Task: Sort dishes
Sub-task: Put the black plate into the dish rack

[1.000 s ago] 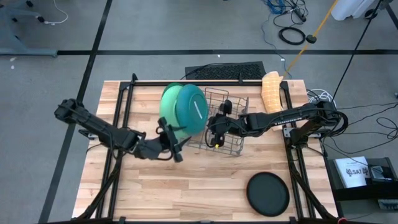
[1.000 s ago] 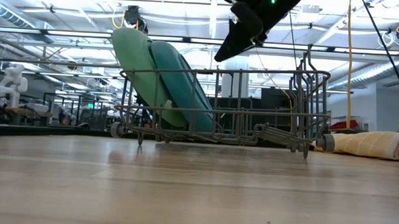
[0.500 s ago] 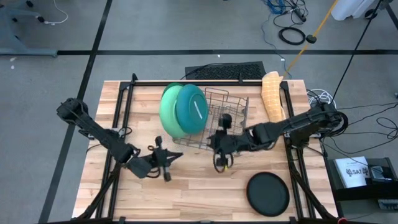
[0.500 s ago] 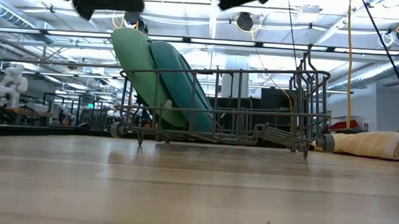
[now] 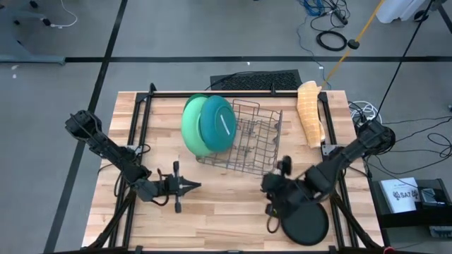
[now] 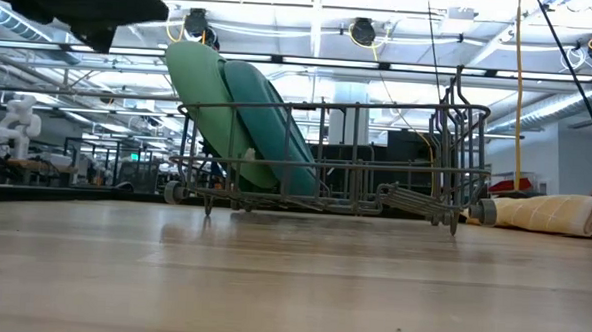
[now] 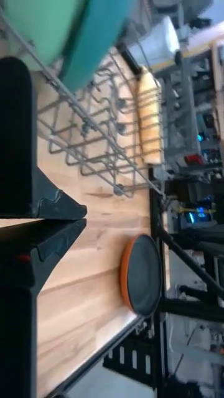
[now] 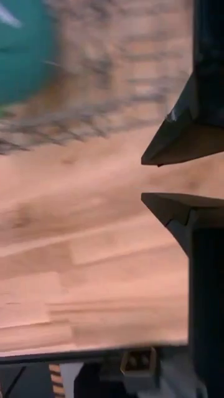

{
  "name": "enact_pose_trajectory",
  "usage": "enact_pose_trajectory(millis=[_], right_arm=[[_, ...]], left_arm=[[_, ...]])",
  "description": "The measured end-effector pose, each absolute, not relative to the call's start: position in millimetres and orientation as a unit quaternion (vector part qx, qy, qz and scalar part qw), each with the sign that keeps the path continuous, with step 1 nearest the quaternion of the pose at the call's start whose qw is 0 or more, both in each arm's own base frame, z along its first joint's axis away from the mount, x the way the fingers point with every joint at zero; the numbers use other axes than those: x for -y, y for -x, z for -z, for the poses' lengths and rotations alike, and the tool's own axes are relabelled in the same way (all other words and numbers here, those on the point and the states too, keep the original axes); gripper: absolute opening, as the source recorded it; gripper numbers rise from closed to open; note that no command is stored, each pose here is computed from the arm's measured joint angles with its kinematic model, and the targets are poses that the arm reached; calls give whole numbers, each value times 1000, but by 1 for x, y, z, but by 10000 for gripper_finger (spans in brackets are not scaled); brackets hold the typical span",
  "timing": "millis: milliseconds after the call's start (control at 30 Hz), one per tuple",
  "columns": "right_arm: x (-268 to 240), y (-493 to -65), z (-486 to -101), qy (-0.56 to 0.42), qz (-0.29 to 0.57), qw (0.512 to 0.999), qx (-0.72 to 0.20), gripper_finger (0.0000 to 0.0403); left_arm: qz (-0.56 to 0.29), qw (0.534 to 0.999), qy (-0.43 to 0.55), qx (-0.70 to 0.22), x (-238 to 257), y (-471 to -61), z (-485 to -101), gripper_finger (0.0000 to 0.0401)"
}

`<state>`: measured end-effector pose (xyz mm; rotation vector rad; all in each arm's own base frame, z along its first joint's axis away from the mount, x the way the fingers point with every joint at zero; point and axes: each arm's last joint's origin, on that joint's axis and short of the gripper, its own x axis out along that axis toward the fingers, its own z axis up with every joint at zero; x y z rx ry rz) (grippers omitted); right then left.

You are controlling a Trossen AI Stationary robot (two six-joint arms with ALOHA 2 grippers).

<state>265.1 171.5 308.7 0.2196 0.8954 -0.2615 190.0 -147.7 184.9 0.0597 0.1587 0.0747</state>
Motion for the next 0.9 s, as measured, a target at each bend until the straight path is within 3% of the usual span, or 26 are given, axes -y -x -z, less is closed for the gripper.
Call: enact_pose_trajectory(millis=[200,400,733,900], right_arm=[[-193,-236,-291,-216,190,798,-529,49],[-219,-232,-261,-271,211,700,-626,58],[-260,-248,-218,-307,137,643,-688,138],[-275,-246,-211,-317,101,641,-692,163]], left_arm=[[-21,995,-63,-71,148,-191,-187,2],[-32,993,-93,-70,143,-195,-188,2],[-6,995,-101,-17,127,-211,-201,2],[5,995,-97,-2,118,-218,-204,2]])
